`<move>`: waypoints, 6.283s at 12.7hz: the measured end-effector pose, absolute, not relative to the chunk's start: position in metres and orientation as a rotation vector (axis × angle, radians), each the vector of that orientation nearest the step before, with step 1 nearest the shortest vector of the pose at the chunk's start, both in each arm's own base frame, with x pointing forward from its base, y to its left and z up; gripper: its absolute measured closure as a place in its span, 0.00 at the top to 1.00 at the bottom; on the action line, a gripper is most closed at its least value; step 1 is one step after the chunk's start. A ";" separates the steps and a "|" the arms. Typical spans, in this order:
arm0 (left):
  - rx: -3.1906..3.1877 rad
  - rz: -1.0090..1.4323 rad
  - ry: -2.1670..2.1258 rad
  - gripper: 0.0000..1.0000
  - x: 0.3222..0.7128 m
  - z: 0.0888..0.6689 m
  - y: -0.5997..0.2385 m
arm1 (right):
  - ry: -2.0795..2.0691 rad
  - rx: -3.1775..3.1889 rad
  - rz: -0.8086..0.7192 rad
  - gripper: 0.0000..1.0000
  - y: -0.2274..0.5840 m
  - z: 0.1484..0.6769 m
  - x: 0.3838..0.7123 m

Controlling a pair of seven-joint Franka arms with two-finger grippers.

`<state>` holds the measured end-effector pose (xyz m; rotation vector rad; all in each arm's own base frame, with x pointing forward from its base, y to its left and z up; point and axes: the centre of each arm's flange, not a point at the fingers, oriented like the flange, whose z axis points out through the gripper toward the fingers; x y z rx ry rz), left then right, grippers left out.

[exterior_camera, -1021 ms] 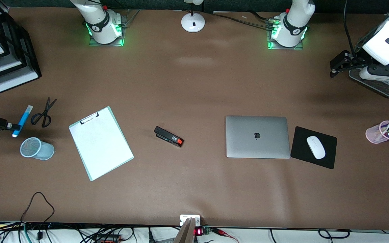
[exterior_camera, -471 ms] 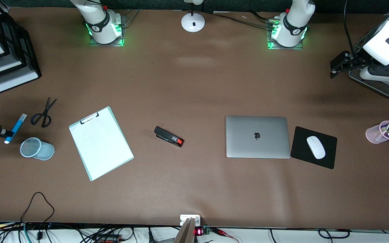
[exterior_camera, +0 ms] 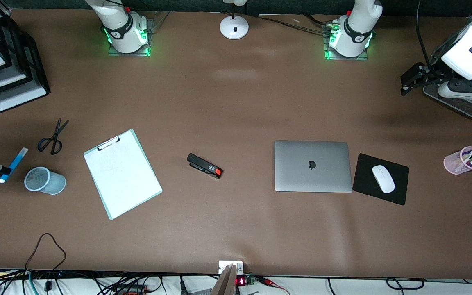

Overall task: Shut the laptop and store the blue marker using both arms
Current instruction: 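Position the marker above the light blue cup with the right gripper, then lower the marker down into the cup with the right gripper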

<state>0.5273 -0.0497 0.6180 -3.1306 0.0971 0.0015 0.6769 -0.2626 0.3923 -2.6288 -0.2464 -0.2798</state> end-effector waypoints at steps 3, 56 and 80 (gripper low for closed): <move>-3.131 0.000 0.094 1.00 0.527 0.618 -0.050 | -0.253 -2.629 -0.277 0.17 -0.263 0.386 0.678; -3.107 0.066 0.019 1.00 0.541 0.638 -0.102 | -1.760 -2.373 -0.224 0.17 -0.072 0.476 0.712; -3.060 0.138 0.046 1.00 0.544 0.621 -0.109 | -1.790 -1.872 -0.656 0.17 -0.228 0.400 0.690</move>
